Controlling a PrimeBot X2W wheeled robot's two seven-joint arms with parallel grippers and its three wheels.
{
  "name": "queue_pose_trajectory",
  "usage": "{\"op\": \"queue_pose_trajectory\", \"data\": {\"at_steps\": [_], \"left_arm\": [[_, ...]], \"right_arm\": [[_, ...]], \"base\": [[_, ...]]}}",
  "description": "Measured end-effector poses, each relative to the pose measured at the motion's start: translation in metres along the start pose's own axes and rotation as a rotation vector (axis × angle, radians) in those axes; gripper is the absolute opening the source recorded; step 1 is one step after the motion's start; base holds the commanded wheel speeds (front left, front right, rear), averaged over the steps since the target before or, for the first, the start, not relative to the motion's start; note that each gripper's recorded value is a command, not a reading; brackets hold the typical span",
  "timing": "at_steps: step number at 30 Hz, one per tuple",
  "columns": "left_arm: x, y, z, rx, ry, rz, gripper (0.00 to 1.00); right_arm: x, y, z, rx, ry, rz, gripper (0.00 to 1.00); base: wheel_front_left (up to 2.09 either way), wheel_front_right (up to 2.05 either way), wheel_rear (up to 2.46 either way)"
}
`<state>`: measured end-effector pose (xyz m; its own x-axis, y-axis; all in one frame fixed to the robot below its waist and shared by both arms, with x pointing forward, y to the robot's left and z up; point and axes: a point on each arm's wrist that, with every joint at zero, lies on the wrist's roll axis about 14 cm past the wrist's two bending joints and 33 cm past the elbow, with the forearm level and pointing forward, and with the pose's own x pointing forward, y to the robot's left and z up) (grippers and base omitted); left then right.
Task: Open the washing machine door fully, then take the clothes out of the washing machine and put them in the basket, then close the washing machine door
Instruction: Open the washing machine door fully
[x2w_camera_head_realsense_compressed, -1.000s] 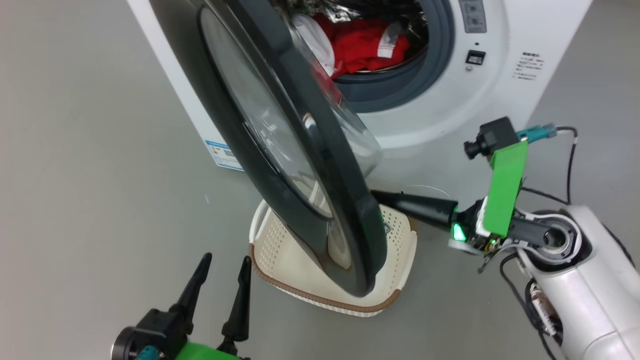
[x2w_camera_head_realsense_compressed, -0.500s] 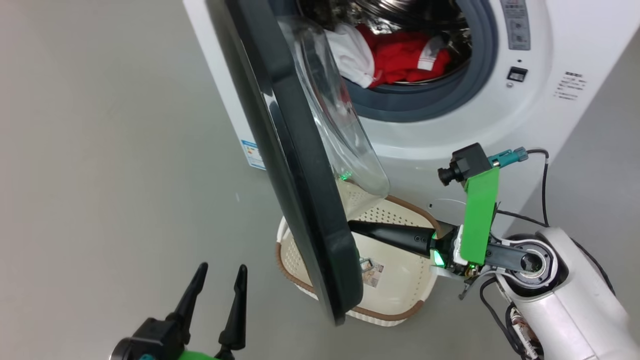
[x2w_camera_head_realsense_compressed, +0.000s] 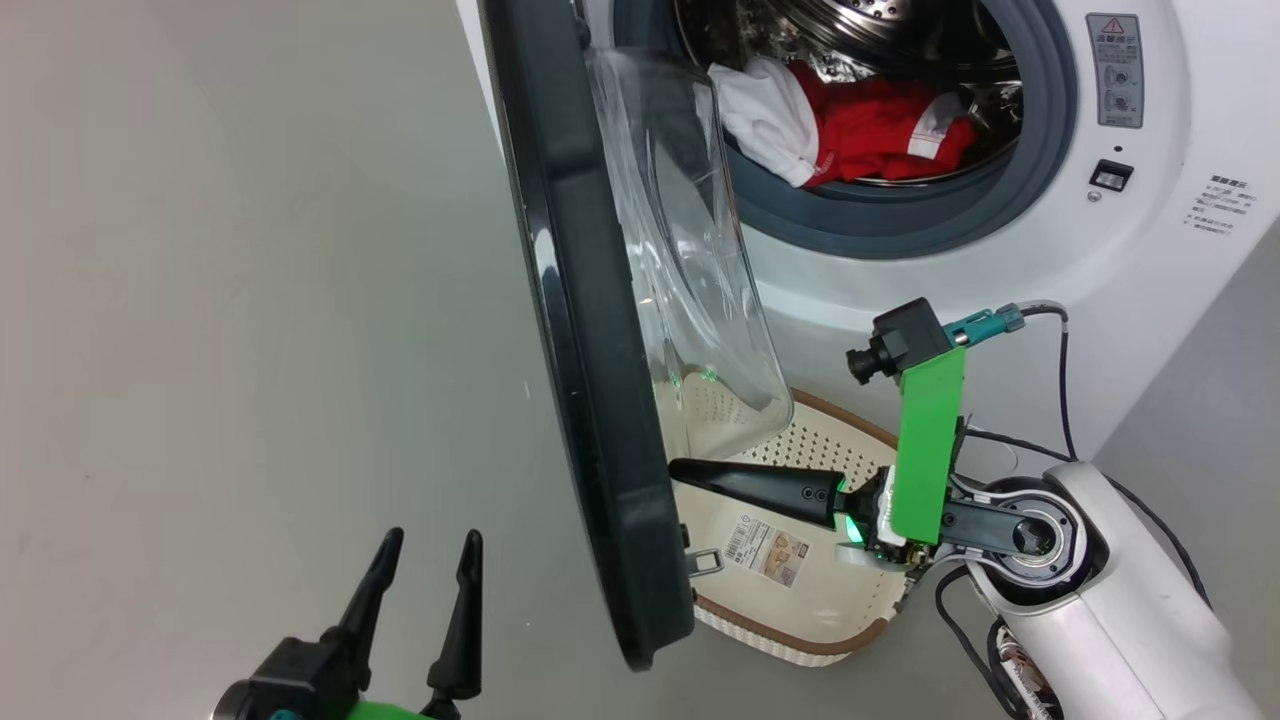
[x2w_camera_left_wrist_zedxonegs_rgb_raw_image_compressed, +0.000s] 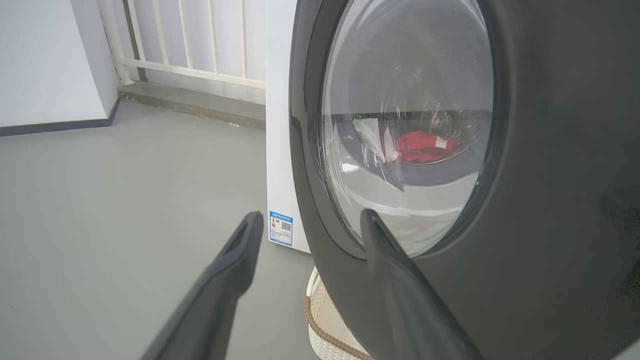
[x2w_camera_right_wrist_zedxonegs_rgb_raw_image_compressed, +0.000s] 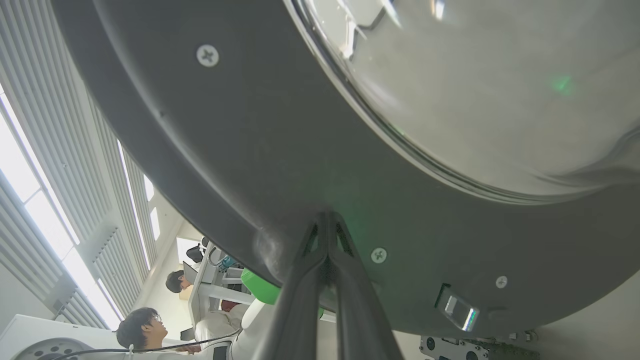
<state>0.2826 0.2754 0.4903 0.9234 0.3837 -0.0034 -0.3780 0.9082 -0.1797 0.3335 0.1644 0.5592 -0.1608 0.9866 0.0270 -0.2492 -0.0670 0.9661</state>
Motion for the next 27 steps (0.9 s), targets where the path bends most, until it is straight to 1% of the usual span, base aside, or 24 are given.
{"op": "queue_pose_trajectory", "data": {"at_steps": [11, 17, 22, 24, 25, 26, 27], "left_arm": [[-0.004, 0.008, 0.003, 0.002, -0.007, 0.026, 1.00], [-0.003, 0.009, 0.003, 0.003, -0.007, 0.029, 1.00], [-0.003, 0.008, 0.003, 0.001, -0.009, 0.025, 1.00], [-0.002, 0.007, 0.003, 0.000, -0.010, 0.021, 1.00], [-0.002, 0.006, 0.003, 0.000, -0.009, 0.019, 1.00], [-0.001, 0.006, 0.003, 0.000, -0.009, 0.017, 1.00], [-0.001, 0.006, 0.003, 0.000, -0.009, 0.017, 1.00]], "right_arm": [[0.016, 0.005, -0.010, 0.003, 0.031, 0.022, 0.00], [0.018, 0.005, -0.013, 0.003, 0.040, 0.026, 0.00], [0.016, 0.006, -0.010, -0.003, 0.022, 0.020, 0.00], [0.015, 0.006, -0.009, -0.005, 0.008, 0.017, 0.31], [0.015, 0.004, -0.008, -0.013, 0.000, 0.008, 0.44], [0.014, 0.003, -0.007, -0.023, -0.008, -0.004, 0.61], [0.014, 0.003, -0.007, -0.023, -0.008, -0.004, 0.96]], "base": [[0.00, 0.00, 0.00], [0.00, 0.00, 0.00], [0.00, 0.00, 0.00], [0.00, 0.00, 0.00], [0.00, 0.00, 0.00], [0.00, 0.00, 0.00], [0.00, 0.00, 0.00]]}}
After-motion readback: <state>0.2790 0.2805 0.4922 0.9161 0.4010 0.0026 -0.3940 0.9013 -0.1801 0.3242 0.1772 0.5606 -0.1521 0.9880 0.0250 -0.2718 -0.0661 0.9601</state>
